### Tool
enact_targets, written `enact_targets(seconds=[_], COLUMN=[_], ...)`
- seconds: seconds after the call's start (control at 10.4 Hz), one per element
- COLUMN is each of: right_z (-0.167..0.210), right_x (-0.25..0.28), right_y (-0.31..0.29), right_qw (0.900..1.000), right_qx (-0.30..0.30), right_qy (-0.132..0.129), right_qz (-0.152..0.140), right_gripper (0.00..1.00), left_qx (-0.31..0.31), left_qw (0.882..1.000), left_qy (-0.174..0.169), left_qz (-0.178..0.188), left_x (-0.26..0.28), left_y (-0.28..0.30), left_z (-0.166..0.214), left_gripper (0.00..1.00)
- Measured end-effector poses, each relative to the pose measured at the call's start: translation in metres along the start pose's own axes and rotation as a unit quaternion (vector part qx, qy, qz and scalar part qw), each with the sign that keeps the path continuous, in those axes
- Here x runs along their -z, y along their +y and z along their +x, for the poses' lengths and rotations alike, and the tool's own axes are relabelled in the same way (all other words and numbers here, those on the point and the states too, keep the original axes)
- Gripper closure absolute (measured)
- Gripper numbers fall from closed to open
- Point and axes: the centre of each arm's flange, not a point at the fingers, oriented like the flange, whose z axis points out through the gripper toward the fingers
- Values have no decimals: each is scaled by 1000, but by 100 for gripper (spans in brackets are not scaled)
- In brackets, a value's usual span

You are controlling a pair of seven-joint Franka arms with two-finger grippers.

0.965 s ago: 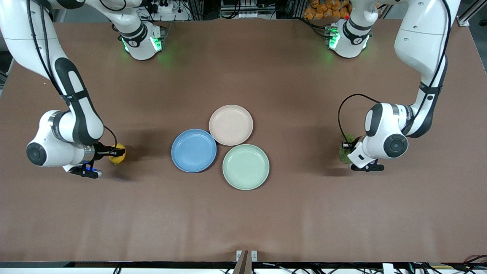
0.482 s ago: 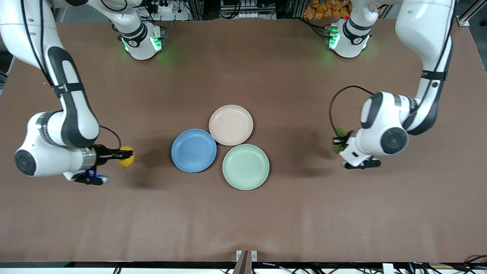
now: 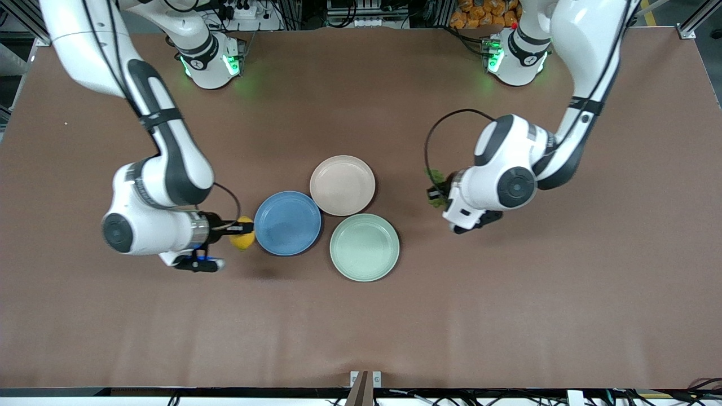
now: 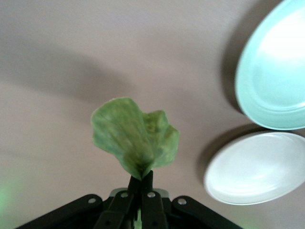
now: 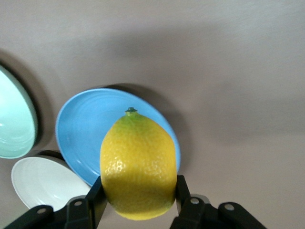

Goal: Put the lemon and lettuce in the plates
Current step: 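Carry the lemon to the blue plate while the left gripper carries lettuce to beige plate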

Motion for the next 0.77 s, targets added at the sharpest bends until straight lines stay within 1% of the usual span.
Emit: enact_targets(seconds=[0.1, 0.19, 0.39, 0.58, 0.77], right_z=[-3, -5, -1, 0, 0], right_x=[-10, -21, -44, -59, -68], right_y=[-14, -24, -35, -40, -41], right_qw=[1000, 1000, 1000, 1000, 1000], right_qx=[4, 7, 12, 4, -4], right_qy=[-3, -4, 3, 2, -4], right_qz=[-4, -7, -9, -11, -14], right_gripper=[38, 38, 38, 38, 38], left_qx=[26, 48, 90, 115, 127], left_qw=[1000, 999, 995, 991, 989], left_qy=[7, 11, 22, 30, 37], left_qz=[-15, -23, -38, -55, -73], left_x=[-12, -27, -61, -92, -113], left_y=[19, 37, 73, 98, 113], left_z=[-11, -26, -62, -91, -102], left_gripper=[96, 96, 96, 96, 96])
